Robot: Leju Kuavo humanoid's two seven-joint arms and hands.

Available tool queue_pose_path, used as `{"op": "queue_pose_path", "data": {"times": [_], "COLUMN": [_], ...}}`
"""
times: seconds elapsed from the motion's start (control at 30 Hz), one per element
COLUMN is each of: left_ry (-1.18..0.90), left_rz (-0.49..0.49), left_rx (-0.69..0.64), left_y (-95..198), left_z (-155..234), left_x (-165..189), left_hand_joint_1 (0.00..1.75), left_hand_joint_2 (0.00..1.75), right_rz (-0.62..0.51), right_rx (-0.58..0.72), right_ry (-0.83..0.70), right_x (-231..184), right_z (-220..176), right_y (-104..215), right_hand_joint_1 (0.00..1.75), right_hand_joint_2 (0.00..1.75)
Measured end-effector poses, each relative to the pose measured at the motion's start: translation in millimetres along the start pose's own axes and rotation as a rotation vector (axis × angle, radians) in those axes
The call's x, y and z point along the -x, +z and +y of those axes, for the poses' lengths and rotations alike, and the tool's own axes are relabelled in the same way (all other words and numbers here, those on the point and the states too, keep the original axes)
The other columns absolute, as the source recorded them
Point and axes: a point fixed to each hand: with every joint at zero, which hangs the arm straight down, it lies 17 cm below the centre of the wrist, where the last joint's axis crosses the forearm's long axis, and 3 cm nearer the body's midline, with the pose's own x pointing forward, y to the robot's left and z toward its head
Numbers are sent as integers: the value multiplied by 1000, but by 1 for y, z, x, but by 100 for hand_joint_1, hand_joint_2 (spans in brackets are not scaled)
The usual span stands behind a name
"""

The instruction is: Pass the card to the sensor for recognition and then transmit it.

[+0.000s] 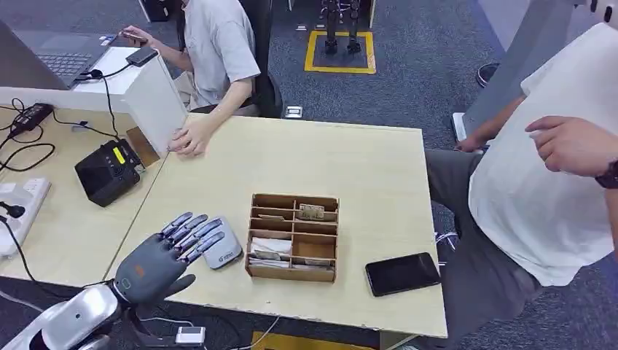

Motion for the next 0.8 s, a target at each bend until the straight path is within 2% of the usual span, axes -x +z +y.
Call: {"op": "queue_pose_path", "data": {"times": [0.23, 0.5, 0.8], "left_ry": [-3, 225, 201], "left_rz": [-40, -68, -120], "left_rx": [51, 142, 215], "left_y": [-2, -18, -20], "left_z": [-5, 1, 3], "left_x": [0, 3, 3], "left_hand_joint_1": [0, 0, 0], "left_hand_joint_2": [175, 175, 175], "right_rz": [4, 6, 3], "right_rx": [0, 4, 2], "right_ry": [0, -5, -5], "right_x": [0, 0, -1], "right_z": [0, -1, -1], "right_y": [0, 0, 0], "right_hand_joint_1": [0, 0, 0], "right_hand_joint_2": [0, 0, 0]}}
